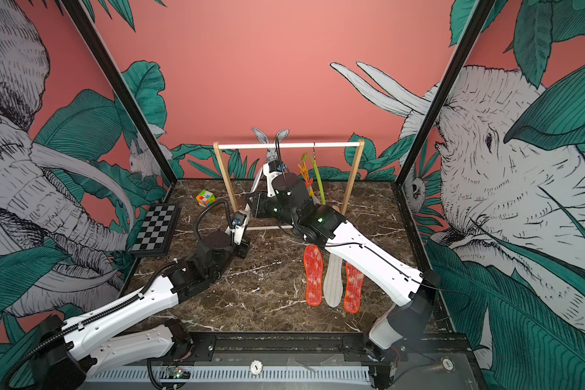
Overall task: Take the shoe insoles off the hanger
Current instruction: Place the insole at the center of the board.
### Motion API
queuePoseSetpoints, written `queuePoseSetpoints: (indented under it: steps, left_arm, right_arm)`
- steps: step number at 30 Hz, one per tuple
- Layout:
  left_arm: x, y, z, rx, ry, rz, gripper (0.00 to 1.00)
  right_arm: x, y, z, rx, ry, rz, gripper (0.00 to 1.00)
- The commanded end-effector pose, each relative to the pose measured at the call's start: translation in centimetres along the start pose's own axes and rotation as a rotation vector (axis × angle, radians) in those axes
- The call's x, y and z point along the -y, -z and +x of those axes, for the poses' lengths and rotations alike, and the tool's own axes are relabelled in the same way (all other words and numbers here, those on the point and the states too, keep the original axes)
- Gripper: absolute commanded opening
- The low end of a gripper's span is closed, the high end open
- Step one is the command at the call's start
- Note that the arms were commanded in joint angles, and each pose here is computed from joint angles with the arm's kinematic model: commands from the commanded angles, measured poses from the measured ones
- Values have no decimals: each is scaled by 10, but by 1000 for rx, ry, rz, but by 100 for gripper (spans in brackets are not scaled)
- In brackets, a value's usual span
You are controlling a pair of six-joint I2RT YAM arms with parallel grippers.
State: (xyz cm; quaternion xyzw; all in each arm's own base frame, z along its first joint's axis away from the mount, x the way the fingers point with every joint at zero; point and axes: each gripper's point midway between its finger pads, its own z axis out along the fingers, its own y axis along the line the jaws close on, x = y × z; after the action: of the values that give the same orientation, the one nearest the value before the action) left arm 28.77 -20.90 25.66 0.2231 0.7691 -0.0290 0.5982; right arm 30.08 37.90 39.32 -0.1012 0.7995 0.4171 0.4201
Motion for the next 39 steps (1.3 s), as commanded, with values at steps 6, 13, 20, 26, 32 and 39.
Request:
queuePoseSetpoints:
  steps: [6, 13, 20, 26, 32, 39]
  left_arm:
    - [-7, 6, -2, 16, 16, -15, 0]
    - [-8, 9, -2, 17, 18, -14, 49]
    - [-6, 25, -2, 8, 24, 50, 78]
    - [17, 42, -11, 6, 119, 324, 81]
    - [18, 51, -34, 59, 253, 513, 81]
    - [21, 44, -51, 71, 366, 697, 70]
  right_arm:
    - [9, -3, -9, 33, -16, 17, 10]
    - [25, -5, -10, 32, -38, 21, 2]
    - [48, 0, -12, 5, -18, 31, 0]
    - [62, 14, -10, -49, 57, 27, 0]
    - [59, 28, -5, -113, 110, -43, 0]
    - [44, 30, 9, -188, 129, -148, 0]
